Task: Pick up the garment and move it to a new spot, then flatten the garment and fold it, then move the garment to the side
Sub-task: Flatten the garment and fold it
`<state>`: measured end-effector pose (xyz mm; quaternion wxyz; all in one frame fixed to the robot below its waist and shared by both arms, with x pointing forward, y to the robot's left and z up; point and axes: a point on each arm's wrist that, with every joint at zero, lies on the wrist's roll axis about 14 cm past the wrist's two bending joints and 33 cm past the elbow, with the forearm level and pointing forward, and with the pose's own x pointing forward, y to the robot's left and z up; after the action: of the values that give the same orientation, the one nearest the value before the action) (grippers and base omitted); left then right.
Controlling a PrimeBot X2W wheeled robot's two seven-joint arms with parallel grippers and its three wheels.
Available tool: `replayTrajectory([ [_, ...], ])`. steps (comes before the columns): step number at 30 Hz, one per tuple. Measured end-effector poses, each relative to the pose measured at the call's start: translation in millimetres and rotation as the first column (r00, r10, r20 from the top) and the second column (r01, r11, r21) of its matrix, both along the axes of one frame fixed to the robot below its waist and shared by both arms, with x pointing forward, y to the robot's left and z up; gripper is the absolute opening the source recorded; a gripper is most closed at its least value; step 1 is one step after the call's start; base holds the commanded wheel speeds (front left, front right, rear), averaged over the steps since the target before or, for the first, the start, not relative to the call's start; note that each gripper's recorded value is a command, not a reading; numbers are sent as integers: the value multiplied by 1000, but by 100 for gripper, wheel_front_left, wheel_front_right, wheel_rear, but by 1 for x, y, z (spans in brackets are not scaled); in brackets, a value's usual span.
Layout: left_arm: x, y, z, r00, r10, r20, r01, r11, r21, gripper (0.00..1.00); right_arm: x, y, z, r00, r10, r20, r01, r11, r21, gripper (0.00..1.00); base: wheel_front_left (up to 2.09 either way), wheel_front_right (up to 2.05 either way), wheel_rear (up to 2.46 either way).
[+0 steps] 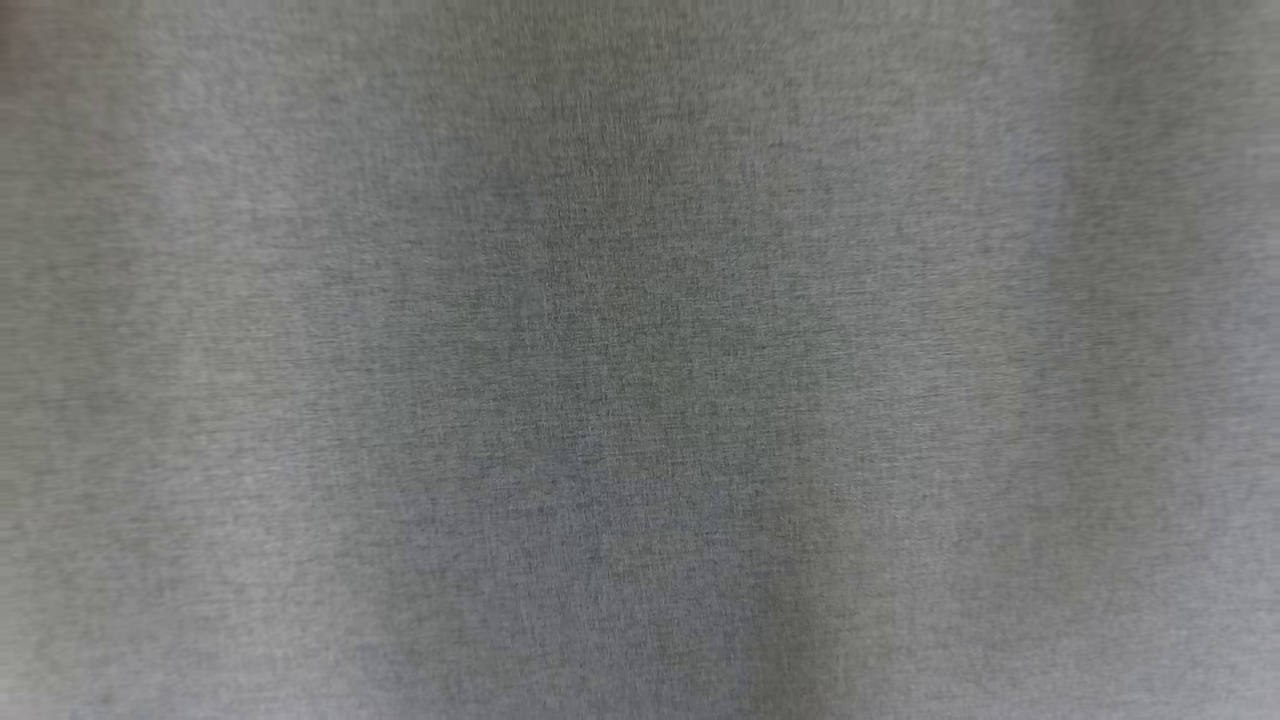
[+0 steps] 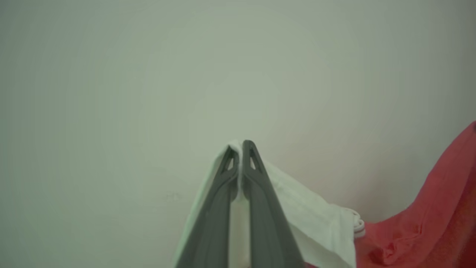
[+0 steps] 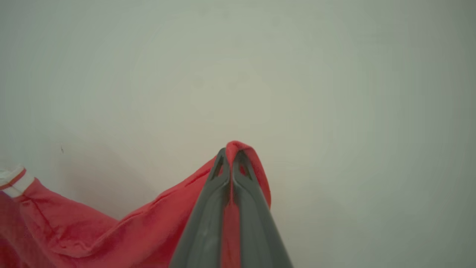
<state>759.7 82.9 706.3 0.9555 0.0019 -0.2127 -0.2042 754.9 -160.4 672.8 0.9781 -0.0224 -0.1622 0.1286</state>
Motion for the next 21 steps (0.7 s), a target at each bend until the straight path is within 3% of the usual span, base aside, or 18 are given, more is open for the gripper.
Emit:
replayTrajectory([
  [7,-34,0,-51,993,-69,-92,63,995,-71,0,-38,5,-46,994,66,-88,-62,997,44,0,0,0,0],
  [8,-48,4,-64,989,-76,-124,60,991,-122,0,-53,3,-55,991,84,-104,-77,995,63,0,0,0,0],
  [21,-184,24,-114,973,-51,-226,-13,962,-272,0,-181,6,-132,942,185,-280,-138,974,178,0,0,0,0],
])
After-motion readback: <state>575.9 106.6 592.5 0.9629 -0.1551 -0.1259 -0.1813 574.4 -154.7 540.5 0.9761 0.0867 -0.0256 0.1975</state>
